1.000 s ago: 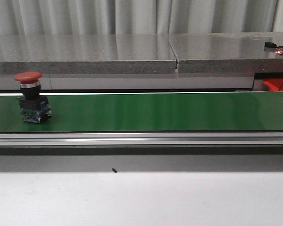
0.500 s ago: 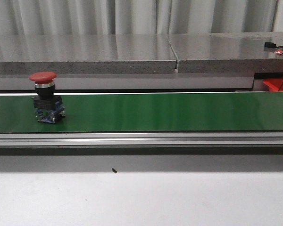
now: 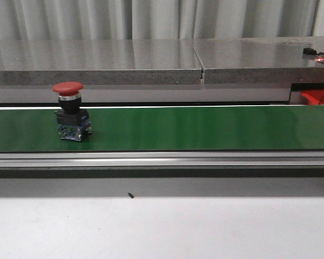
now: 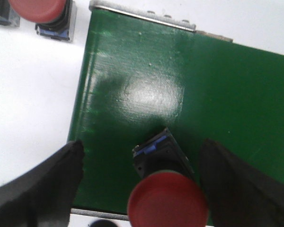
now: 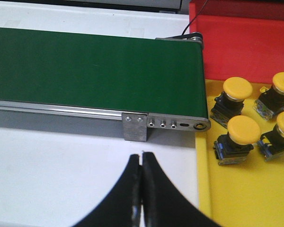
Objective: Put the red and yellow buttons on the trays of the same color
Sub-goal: 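Set the second red button on the green belt and release, then withdraw the left gripper and bring the right gripper over the belt end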
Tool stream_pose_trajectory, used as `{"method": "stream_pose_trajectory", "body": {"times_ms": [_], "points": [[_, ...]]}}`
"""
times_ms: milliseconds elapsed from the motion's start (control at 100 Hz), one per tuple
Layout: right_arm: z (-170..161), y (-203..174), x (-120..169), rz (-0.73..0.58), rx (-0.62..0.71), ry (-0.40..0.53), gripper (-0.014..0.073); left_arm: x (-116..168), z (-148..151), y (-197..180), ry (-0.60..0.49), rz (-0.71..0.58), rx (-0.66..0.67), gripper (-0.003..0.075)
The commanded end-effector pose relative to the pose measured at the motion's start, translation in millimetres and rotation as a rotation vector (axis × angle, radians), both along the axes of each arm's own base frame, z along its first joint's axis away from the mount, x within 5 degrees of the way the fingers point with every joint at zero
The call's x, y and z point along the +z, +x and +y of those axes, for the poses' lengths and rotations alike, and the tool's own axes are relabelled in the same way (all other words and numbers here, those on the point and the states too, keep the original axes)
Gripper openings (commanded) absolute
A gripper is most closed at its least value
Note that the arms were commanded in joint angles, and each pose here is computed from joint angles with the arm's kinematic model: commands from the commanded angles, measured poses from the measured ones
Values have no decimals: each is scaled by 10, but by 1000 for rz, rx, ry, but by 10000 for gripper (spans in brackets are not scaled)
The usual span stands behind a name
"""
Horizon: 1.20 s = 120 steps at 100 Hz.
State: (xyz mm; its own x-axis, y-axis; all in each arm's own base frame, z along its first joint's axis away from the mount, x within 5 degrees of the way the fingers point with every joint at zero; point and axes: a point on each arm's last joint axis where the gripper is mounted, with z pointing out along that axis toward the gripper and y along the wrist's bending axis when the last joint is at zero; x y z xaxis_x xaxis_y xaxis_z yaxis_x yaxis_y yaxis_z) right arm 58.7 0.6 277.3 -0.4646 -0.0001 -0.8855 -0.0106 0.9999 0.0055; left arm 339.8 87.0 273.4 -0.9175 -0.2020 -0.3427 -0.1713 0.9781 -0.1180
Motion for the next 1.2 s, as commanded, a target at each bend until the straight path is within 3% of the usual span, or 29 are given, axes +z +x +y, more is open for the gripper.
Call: {"method": "stream_pose_trajectory", "body": {"times_ms": [0,120,220,500,820,1190], "points": [[-1,31,131,-86,4,-9,-67,415,-73,-78,13,-160,3,504],[-1,31,131,-86,4,-9,-67,630,-200,-171,32,-232,-32,482],[-1,31,131,-86,4,-9,-67,811,-396,-251,47,-295,-97,406],[-1,31,131,-86,4,-9,-67,1149,-1019,-495,36,-410,-292,-20],[-1,31,131,-86,4,-9,-67,1156,-1374,-818,107,-428,-460,-19],[-1,31,131,-86,4,-9,-67,958,-1269,-1389,78,-602,-356,-19]]}}
